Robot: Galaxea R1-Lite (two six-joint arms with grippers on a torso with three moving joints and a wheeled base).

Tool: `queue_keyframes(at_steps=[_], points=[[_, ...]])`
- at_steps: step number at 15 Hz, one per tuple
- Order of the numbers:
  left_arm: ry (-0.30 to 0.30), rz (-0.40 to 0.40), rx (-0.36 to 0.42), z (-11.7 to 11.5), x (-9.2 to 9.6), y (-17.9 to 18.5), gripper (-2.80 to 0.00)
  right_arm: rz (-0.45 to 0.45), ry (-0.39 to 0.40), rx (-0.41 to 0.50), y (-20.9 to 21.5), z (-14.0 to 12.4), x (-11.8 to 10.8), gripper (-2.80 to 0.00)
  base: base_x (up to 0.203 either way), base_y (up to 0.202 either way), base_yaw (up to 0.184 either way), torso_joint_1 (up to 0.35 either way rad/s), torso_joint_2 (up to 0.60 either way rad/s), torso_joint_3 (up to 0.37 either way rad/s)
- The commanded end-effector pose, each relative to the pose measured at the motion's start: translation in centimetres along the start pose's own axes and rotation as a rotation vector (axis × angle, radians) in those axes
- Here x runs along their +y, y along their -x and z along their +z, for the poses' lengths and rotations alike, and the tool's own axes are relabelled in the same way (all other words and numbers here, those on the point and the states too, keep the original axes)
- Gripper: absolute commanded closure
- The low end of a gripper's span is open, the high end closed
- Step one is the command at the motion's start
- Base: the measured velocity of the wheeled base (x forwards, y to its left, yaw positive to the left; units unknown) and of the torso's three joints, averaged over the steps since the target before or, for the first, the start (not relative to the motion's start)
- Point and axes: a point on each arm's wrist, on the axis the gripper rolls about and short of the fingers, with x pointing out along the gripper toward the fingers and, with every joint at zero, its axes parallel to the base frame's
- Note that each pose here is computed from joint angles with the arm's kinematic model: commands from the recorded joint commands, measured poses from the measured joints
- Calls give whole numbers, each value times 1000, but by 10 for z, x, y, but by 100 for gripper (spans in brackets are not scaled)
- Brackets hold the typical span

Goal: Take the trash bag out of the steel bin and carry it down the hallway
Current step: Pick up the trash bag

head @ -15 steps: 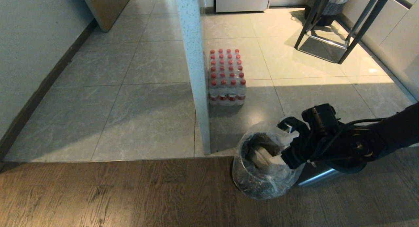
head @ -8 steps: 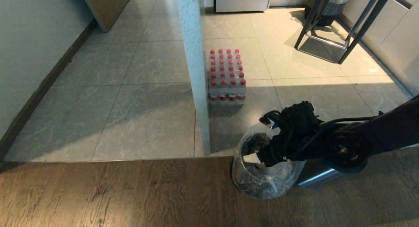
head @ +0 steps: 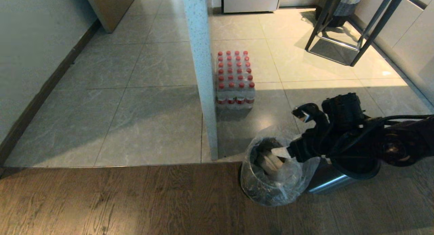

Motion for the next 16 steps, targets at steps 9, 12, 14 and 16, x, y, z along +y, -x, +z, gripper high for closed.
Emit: queue_keyframes(at_steps=[9, 12, 14, 16], points=[[0, 0, 0, 0, 0, 0, 0, -134, 46, 238, 20, -54, -44, 0, 0, 0, 0, 0, 0, 0], [0, 0, 0, 0, 0, 0, 0, -153, 32, 265, 15, -59, -51, 0, 0, 0, 0, 0, 0, 0], [0, 0, 0, 0, 0, 0, 0, -151, 25, 294, 4, -65, -54, 0, 0, 0, 0, 0, 0, 0], [0, 0, 0, 0, 0, 0, 0, -155, 40, 282, -10, -57, -58, 0, 0, 0, 0, 0, 0, 0]])
